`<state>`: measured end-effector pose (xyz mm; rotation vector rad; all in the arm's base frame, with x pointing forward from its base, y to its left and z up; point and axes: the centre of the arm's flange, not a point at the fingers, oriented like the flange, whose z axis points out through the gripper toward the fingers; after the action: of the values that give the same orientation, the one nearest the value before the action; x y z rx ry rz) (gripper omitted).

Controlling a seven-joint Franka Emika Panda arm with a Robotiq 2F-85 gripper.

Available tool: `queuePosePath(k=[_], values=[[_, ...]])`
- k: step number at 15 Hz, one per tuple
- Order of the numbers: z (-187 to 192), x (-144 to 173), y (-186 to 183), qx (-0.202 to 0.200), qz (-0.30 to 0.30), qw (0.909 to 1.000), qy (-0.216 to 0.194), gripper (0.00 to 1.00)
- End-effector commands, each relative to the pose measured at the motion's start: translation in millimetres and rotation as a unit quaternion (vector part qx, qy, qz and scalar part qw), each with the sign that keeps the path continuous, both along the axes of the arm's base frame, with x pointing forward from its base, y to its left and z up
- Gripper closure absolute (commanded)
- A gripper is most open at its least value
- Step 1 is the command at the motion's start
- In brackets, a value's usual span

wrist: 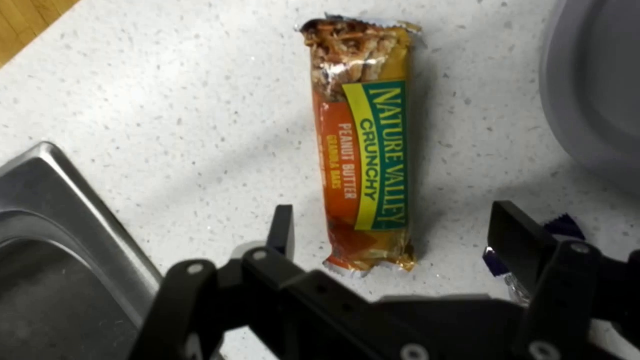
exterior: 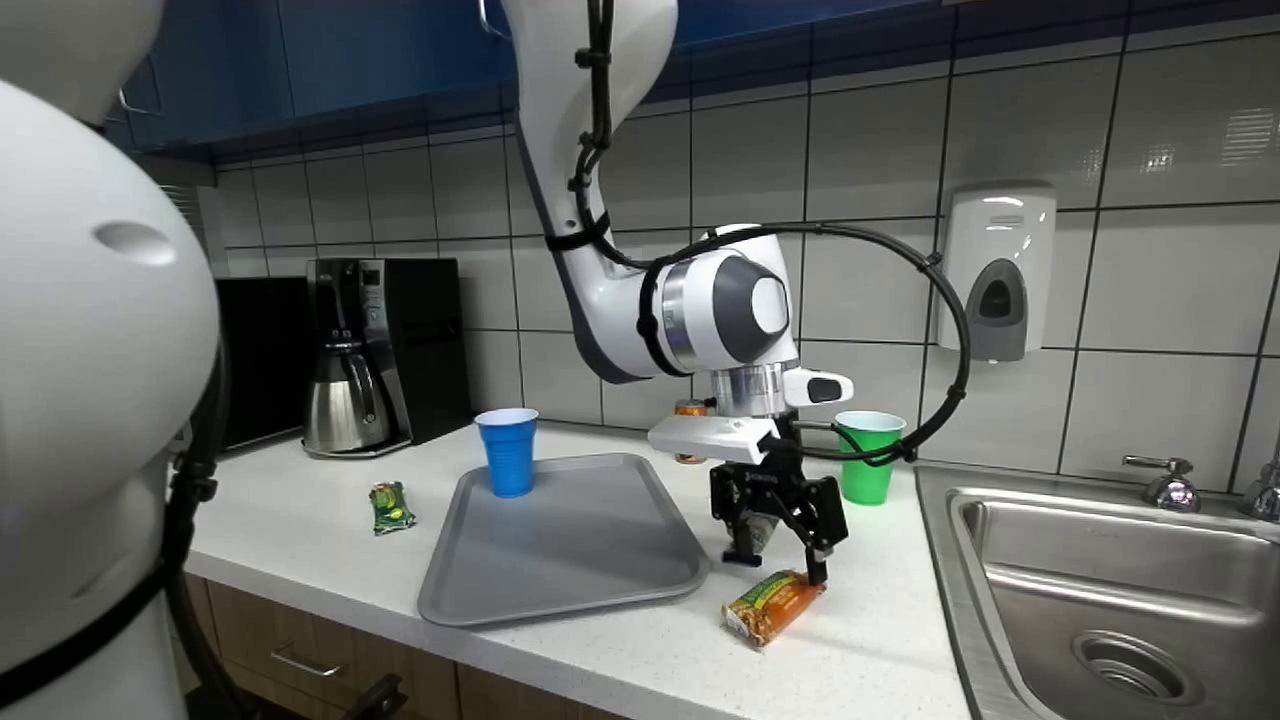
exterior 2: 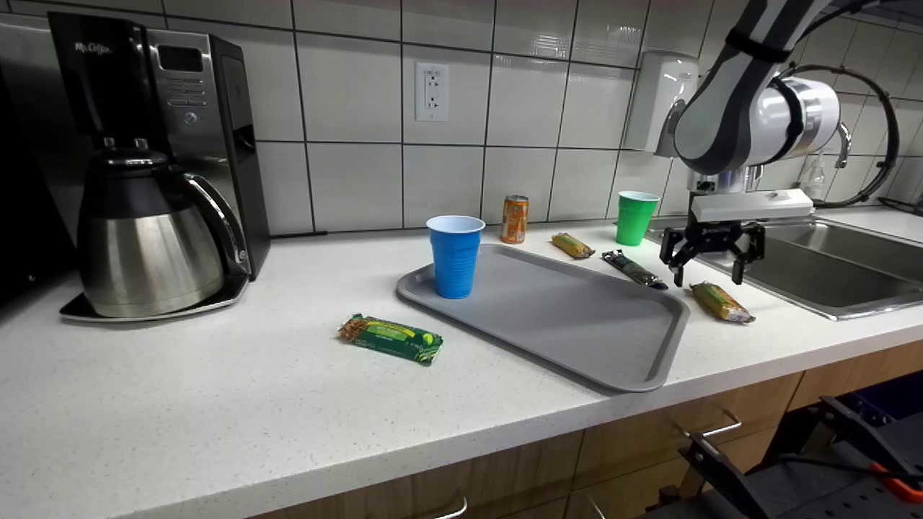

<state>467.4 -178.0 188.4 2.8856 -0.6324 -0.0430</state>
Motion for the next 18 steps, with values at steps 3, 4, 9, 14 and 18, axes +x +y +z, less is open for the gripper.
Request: queuePosePath(k=[3,4,9,14,18], values=[[30.3,1.3,23.2,-0.001,0.014,0.9994,-0.031,0.00],[34.7,3.1,28.7,0.001,0.019,0.9992,-0.035,0.00],[52.0,9.8,58.9,0.012,0.046,0.9974,-0.054,0.00],[68.7,12.8,99.3,0.024,0.079,0.9942,-0.069,0.00],[80.7,10.2,133.9,0.029,0.104,0.9911,-0.077,0.00]])
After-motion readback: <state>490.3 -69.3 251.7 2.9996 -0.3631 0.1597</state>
